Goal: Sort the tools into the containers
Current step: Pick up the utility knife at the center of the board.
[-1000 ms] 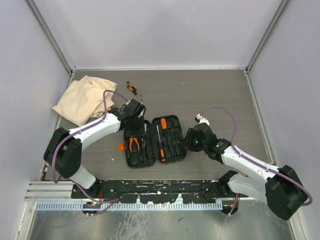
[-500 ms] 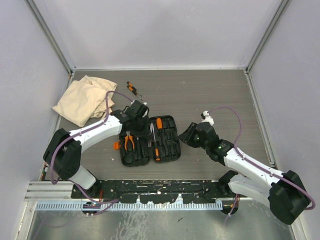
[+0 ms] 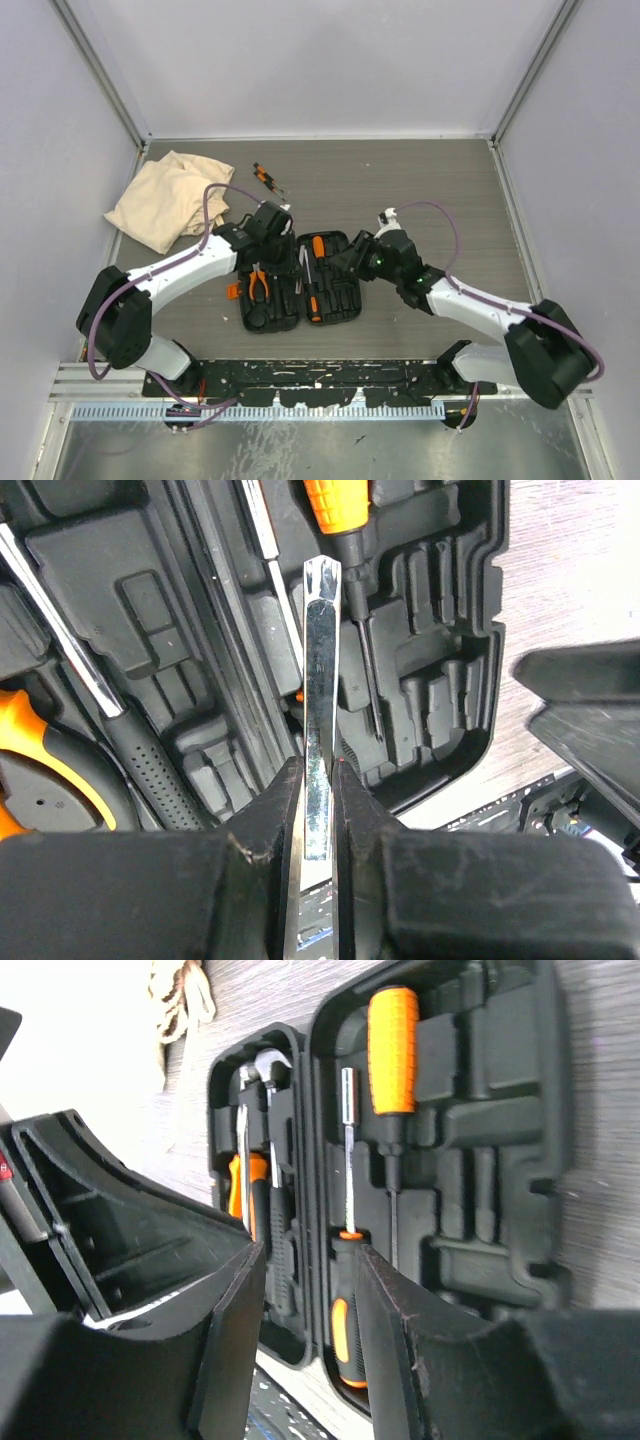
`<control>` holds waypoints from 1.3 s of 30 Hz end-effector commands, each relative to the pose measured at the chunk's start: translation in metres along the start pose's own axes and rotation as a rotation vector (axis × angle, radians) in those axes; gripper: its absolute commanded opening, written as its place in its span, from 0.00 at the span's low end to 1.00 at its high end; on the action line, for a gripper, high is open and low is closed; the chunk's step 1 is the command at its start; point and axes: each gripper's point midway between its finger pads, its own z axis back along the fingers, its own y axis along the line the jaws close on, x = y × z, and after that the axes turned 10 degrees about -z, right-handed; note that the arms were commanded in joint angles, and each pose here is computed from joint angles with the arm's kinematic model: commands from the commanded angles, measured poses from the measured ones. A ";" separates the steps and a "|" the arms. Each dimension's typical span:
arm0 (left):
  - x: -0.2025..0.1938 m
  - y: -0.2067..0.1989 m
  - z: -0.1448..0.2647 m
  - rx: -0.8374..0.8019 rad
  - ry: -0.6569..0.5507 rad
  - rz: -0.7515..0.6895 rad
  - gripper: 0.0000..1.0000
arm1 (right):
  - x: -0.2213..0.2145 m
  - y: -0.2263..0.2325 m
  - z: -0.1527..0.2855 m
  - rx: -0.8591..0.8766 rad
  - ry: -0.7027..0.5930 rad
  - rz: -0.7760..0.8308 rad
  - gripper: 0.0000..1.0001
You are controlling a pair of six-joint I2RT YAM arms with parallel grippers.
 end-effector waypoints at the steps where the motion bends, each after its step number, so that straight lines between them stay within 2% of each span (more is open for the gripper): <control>1: 0.011 -0.020 0.014 -0.091 -0.065 -0.044 0.09 | 0.009 0.065 -0.015 0.215 0.023 -0.056 0.47; 10: 0.004 -0.029 0.012 -0.112 -0.045 -0.082 0.09 | -0.005 0.078 -0.043 0.258 0.117 -0.115 0.46; 27: 0.000 -0.047 0.017 -0.169 -0.051 -0.134 0.09 | -0.024 0.059 -0.062 0.181 0.191 -0.159 0.38; 36: -0.001 -0.049 0.017 -0.169 -0.047 -0.149 0.10 | -0.026 0.052 -0.063 0.157 0.194 -0.173 0.10; 39: 0.000 -0.047 0.017 -0.152 -0.044 -0.156 0.21 | -0.026 0.051 -0.061 0.151 0.189 -0.171 0.04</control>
